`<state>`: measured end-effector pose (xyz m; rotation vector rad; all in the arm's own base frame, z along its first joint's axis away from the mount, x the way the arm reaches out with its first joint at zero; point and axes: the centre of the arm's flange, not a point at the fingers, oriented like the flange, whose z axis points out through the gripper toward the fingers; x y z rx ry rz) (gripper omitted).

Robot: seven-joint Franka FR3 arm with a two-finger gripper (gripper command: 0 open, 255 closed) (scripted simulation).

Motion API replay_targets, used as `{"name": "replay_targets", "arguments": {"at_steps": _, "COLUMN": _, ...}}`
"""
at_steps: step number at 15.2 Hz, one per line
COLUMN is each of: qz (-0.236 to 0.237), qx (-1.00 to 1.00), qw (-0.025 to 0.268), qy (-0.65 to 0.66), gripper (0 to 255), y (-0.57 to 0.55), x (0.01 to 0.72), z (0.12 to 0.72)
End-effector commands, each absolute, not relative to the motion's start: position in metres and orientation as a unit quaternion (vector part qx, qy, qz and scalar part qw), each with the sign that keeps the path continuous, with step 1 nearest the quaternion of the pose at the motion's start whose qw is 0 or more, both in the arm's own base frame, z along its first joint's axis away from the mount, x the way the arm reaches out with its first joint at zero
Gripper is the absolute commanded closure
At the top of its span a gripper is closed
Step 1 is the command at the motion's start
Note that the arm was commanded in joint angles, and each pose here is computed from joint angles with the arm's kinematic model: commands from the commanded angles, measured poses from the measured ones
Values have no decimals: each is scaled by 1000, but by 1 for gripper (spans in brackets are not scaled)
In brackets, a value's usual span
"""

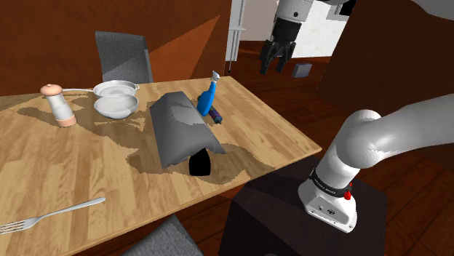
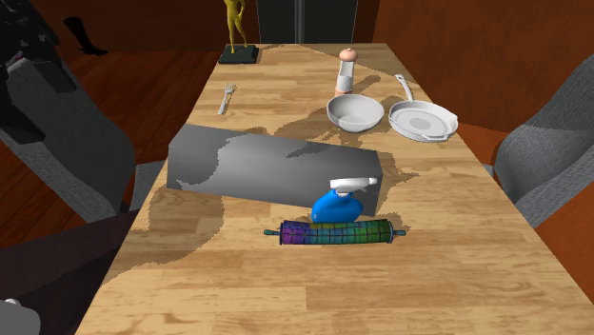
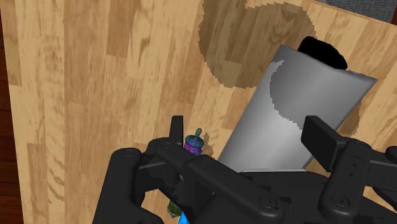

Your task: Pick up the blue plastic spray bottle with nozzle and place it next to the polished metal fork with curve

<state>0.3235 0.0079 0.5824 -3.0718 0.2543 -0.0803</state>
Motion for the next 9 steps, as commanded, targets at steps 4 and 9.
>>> {"name": "replay_targets", "arguments": {"at_steps": 4, "qz": -27, "qx": -995, "qw": 40, "qy": 83, "gripper": 0, "y": -9, "x": 358, "z": 569}}
{"name": "replay_targets", "arguments": {"at_steps": 9, "qz": -29, "qx": -994, "qw": 59, "qy": 83, "gripper": 0, "y": -37, "x": 414, "z": 545}}
